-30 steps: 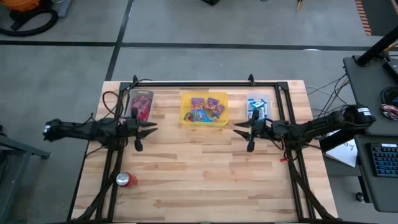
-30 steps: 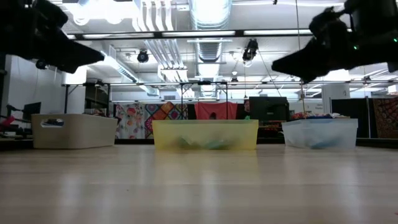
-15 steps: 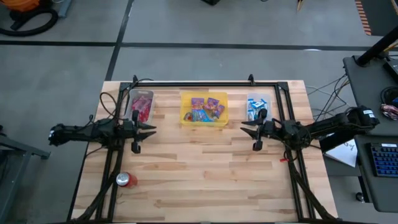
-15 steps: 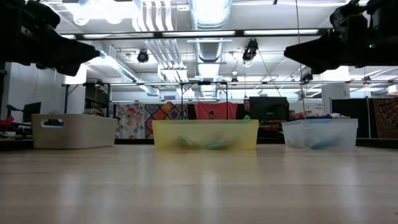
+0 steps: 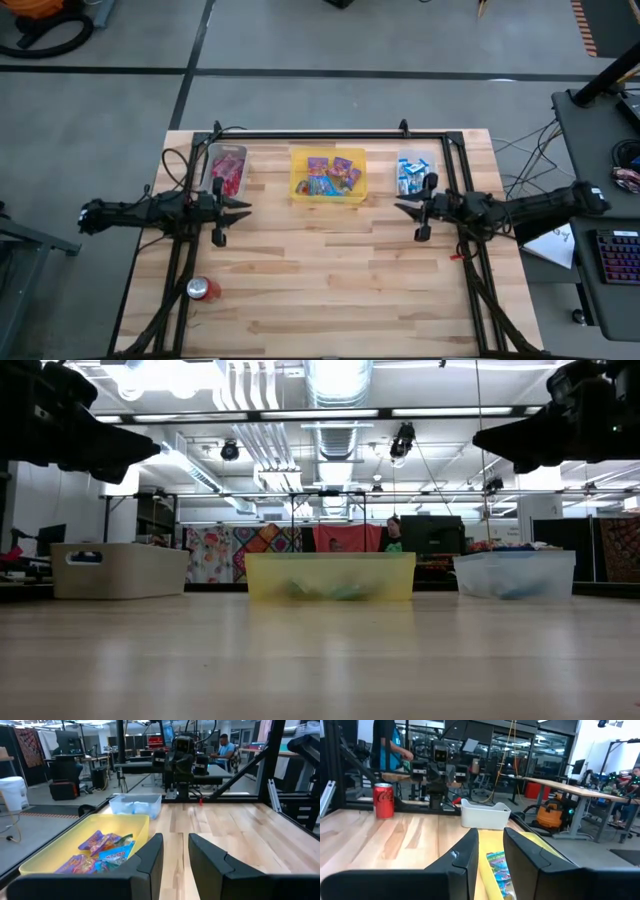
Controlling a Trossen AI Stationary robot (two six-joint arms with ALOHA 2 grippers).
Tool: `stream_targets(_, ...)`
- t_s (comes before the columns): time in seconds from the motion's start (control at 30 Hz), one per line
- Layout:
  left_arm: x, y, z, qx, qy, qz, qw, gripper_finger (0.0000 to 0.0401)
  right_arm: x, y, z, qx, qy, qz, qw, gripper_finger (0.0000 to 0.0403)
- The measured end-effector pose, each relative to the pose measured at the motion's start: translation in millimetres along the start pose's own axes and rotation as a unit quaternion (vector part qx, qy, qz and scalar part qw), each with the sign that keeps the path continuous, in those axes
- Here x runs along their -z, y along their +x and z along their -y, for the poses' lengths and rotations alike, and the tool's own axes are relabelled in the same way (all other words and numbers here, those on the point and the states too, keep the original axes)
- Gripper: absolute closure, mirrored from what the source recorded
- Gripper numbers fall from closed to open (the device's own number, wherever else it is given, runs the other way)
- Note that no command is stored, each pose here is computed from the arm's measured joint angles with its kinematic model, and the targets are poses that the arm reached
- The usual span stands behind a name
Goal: Sort candy
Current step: Return to Home Position
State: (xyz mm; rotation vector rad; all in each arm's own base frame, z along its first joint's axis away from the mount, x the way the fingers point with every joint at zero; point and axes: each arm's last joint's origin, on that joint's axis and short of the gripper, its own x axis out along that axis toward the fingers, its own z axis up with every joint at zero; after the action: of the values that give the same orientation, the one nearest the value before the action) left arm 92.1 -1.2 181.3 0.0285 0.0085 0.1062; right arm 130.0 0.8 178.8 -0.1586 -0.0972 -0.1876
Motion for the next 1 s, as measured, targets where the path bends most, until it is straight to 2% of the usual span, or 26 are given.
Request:
stream_targets(0.23,0,0,0,0.000,0.000,-0.002,1.000,0.0325,-9,-17,6,0.004,0.007,0.034,0.999,0.0320)
stream_targets(0.47,4,1,0,0.000,-0.005,-0.007,1.000,0.0325,-7,-33,9,0.005,0.002,0.032,0.999,0.0325)
stream_targets(0.63,10,4,2,0.023,-0.017,0.015,0.999,0.0325,-3,-33,9,0.002,0.000,0.012,1.000,0.0332)
stream_targets(0.77,11,5,3,0.035,-0.006,0.024,0.999,0.0325,-1,-33,9,-0.001,0.009,0.001,1.000,0.0332)
stream_targets(1.0,12,5,4,0.044,0.015,0.020,0.999,0.0325,5,-32,8,-0.002,-0.016,-0.037,0.999,0.0334)
